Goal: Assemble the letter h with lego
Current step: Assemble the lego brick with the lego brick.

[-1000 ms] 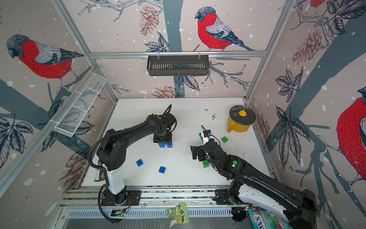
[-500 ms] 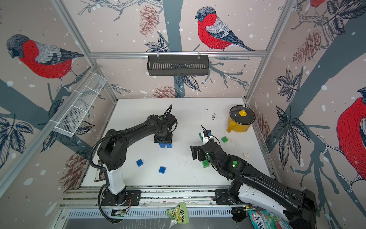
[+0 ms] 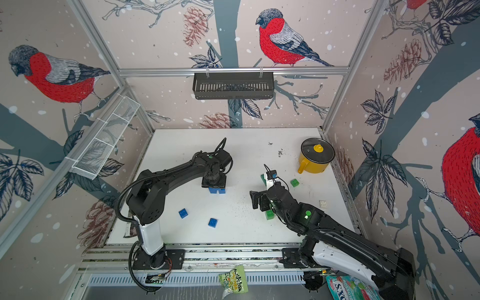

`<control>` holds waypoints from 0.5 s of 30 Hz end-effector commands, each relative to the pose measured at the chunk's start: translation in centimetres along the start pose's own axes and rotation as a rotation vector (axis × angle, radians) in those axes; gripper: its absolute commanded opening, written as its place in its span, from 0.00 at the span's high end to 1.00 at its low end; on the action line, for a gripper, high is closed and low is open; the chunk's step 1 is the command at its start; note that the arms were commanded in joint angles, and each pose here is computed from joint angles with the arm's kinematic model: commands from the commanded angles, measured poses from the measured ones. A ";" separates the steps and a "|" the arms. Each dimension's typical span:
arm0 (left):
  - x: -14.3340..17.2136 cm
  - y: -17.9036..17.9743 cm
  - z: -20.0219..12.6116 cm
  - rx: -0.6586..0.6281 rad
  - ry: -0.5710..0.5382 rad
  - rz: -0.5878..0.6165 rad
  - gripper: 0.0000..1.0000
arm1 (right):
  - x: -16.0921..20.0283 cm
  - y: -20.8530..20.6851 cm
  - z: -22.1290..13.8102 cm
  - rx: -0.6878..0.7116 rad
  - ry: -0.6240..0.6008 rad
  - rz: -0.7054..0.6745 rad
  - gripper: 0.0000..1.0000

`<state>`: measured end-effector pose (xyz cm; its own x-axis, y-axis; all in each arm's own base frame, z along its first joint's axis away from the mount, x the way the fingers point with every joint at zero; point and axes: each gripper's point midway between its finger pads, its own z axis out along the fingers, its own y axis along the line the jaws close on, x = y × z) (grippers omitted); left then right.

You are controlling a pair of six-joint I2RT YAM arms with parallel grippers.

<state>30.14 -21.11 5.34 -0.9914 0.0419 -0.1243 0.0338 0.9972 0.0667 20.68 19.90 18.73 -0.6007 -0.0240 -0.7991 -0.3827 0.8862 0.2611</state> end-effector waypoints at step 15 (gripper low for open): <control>1.7 1.2 0.2 -0.068 0.086 -0.004 0.29 | -0.5 0.3 0.0 -0.013 -0.016 -0.007 0.01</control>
<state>30.31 -21.04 5.91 -0.9930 0.0239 -0.1158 0.0144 0.9965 0.0822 20.69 19.91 18.73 -0.6026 -0.0230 -0.7977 -0.3836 0.8849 0.2643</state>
